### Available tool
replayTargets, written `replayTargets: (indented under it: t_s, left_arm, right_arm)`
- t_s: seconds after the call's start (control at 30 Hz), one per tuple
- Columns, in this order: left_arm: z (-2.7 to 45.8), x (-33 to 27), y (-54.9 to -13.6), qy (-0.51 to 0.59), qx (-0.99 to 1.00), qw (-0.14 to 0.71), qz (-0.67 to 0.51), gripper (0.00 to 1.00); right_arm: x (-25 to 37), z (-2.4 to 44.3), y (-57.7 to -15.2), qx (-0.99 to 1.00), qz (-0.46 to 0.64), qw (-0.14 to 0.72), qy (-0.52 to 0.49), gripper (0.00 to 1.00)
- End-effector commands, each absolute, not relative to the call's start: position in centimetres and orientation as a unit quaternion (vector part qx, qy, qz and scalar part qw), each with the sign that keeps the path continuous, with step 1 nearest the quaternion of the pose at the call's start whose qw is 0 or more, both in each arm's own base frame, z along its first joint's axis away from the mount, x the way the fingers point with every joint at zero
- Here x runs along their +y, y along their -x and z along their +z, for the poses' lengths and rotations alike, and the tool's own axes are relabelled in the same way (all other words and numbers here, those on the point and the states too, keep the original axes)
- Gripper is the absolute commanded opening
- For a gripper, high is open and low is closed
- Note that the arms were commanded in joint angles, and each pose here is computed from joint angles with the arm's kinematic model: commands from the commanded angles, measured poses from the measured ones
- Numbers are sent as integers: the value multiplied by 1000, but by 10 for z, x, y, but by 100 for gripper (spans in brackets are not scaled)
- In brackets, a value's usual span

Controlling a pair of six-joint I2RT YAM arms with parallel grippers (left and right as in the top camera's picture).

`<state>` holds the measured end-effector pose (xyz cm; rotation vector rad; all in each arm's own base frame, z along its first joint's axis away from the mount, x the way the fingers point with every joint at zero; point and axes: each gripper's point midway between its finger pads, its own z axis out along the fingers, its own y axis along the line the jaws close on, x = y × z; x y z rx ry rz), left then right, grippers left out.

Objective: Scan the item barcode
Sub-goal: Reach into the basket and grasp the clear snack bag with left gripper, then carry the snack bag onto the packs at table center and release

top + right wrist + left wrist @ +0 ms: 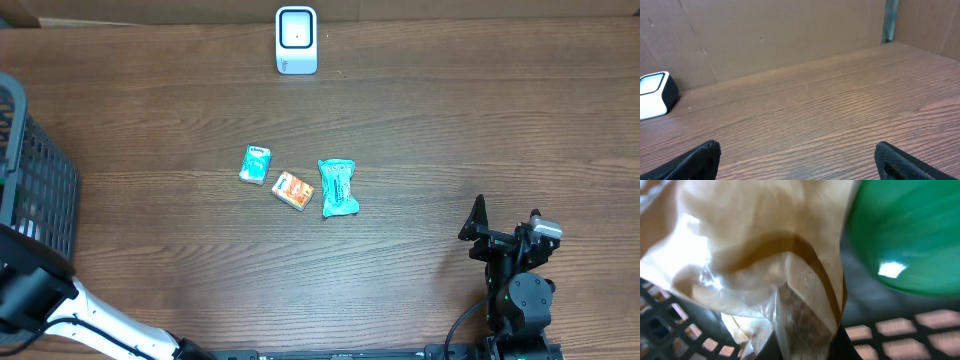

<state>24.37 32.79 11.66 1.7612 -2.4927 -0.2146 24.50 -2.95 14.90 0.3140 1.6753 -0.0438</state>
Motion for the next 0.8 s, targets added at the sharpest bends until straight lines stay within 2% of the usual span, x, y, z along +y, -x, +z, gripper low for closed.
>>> replayTargets:
  t_s: [0.0, 0.13, 0.17, 0.3, 0.5, 0.63, 0.77]
  left_arm:
    - [210, 335, -255, -589, -799, -88, -88, 4]
    - [276, 332, -252, -589, -780, -180, -108, 4]
    - [307, 329, -250, -588, -767, -227, -117, 4]
    - [365, 314, -250, -577, -740, -327, -113, 4]
    - [449, 231, -291, -466, -740, -481, 64, 4]
    - [474, 163, -307, -375, -767, -506, 120, 4]
    - [462, 91, -319, -266, -832, -474, 115, 4]
  right_arm:
    - [-31, 155, -245, 734, -19, 664, -142, 100]
    - [-31, 155, -245, 734, -19, 664, -142, 100]
    - [-31, 155, -245, 734, -19, 664, -142, 100]
    - [-31, 155, -245, 734, -19, 664, -142, 100]
    - [-31, 155, -245, 734, -19, 664, -142, 100]
    - [-31, 155, -245, 734, -19, 664, -142, 100]
    - [-31, 155, -245, 734, -19, 664, -142, 100]
